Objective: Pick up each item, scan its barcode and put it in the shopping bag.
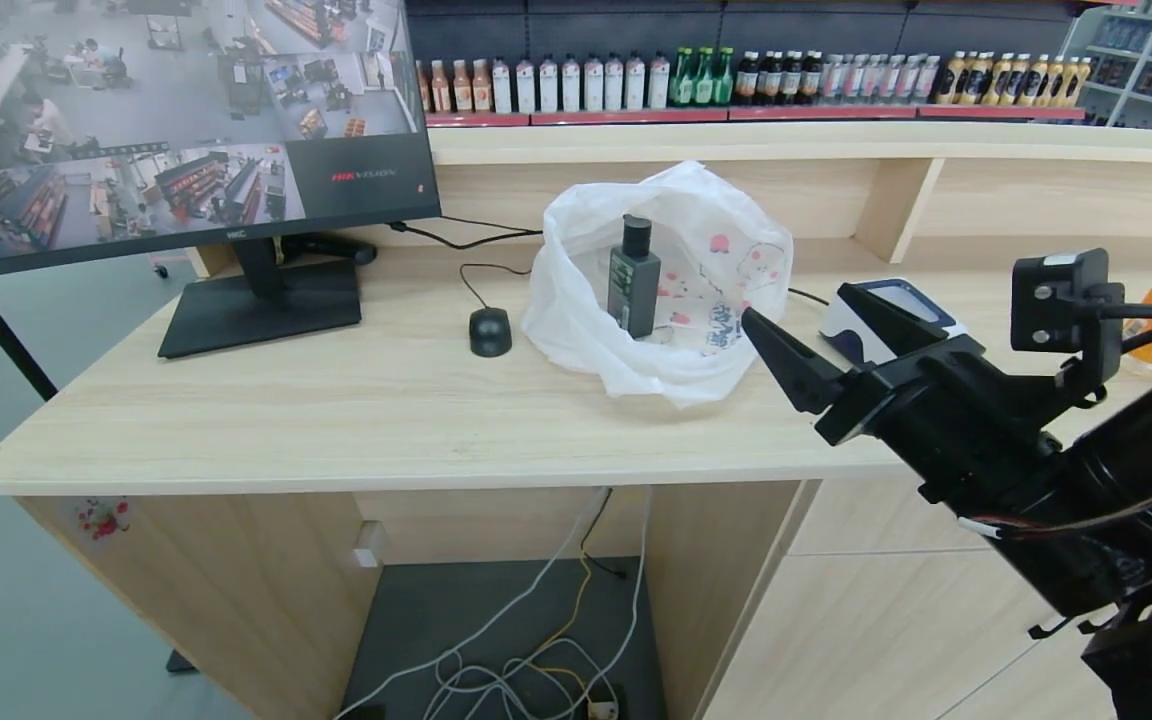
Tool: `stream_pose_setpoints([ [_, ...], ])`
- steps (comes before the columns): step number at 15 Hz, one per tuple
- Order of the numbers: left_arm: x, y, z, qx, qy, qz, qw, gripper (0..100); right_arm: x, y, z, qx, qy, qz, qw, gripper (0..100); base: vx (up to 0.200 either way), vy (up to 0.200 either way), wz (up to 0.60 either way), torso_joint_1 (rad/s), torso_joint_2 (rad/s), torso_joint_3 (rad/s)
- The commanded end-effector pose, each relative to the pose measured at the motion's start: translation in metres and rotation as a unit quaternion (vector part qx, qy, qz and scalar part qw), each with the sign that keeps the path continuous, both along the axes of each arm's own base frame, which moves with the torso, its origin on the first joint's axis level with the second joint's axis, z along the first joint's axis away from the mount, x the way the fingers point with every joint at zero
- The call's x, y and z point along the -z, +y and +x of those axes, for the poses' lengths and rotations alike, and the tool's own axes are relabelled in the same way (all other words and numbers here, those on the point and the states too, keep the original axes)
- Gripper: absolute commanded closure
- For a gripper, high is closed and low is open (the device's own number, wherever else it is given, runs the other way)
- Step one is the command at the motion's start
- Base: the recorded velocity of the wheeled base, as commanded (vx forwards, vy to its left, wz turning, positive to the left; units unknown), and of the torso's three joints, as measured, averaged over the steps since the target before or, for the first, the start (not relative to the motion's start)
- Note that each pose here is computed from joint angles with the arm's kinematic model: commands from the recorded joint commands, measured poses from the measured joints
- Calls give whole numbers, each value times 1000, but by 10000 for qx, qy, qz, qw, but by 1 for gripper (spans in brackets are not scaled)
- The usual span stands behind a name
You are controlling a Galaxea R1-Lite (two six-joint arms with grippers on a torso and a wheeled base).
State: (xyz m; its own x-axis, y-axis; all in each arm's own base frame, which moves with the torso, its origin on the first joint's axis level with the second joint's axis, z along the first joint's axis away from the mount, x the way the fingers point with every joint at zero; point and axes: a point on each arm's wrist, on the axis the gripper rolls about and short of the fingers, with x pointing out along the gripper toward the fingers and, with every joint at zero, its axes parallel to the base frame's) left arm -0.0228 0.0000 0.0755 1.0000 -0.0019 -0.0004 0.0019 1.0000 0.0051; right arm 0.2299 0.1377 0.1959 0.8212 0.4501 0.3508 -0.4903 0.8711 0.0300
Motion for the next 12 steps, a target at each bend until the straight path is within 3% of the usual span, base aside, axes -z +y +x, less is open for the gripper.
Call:
stream_pose_setpoints([
  [1,0,0,0,-2,-2,13,10000,0,3,0,0,8,61,-46,10000,0,0,-200,0,2,-7,12],
  [12,0,0,0,-10,-2,-33,10000,0,12,-9,2,186,219,-142,9995,0,0,-200,0,5,2,2],
])
